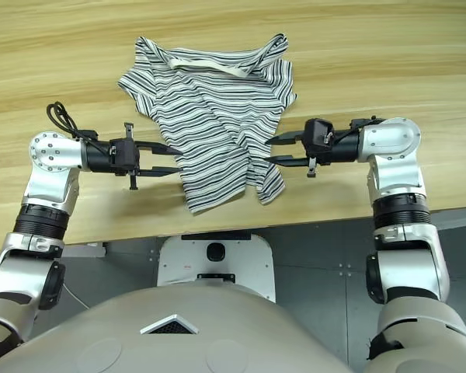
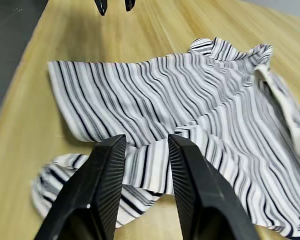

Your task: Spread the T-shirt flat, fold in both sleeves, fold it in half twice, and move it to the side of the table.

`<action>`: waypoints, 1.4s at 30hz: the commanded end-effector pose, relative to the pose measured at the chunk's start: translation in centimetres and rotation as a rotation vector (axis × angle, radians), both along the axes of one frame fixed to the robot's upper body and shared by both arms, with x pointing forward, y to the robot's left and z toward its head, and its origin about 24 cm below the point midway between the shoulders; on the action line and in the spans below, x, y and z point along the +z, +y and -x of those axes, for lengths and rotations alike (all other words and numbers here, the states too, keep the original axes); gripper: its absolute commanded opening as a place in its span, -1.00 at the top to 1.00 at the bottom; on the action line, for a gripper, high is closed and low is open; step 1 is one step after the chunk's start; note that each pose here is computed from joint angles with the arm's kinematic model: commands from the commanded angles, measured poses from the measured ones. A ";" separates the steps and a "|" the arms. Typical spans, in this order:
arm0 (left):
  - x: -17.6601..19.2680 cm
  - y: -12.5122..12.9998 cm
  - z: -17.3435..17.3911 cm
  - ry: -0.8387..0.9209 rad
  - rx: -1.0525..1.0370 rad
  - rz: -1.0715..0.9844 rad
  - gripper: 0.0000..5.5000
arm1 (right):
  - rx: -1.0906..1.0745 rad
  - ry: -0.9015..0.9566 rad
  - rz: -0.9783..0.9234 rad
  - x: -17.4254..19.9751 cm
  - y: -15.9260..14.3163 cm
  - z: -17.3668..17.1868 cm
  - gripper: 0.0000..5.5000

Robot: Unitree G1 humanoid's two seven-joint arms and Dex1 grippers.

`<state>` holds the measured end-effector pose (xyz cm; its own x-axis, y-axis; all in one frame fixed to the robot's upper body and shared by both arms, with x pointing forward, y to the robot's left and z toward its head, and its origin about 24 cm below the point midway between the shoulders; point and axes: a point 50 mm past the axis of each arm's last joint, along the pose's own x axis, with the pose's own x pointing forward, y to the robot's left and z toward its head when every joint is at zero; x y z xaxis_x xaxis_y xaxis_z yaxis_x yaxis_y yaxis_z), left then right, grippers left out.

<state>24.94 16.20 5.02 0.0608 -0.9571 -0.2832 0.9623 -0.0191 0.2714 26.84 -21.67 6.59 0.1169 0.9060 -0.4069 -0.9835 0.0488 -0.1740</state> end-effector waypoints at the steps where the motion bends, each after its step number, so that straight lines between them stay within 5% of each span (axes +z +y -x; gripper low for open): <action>1: -1.4 -1.6 1.4 0.089 -0.019 0.021 0.47 | 0.007 0.078 0.031 0.2 -0.8 1.1 0.44; 12: -6.0 -4.0 -0.1 0.078 0.267 -0.090 0.47 | 0.089 0.108 0.248 -3.2 0.1 2.8 0.44; 25: -9.6 3.7 5.8 0.169 -0.172 -0.669 0.47 | 0.059 0.133 0.499 -4.9 -3.6 3.0 0.44; 37: -9.2 7.0 7.0 0.172 -0.177 -0.795 0.47 | 0.089 0.237 0.808 -2.9 -9.5 4.6 0.44; 39: -9.0 7.4 7.6 0.183 -0.198 -0.806 0.47 | 0.061 0.206 0.789 -1.5 -9.5 3.8 0.44; 42: -8.7 7.4 7.9 0.178 -0.202 -0.806 0.47 | -0.062 0.184 0.470 1.4 -7.1 1.4 0.44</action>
<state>23.39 19.01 1.97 0.0896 -0.7517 -0.6534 0.8967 -0.2247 0.3815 24.50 -29.14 5.92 0.0089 0.4896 -0.8719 -0.9982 -0.0477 -0.0370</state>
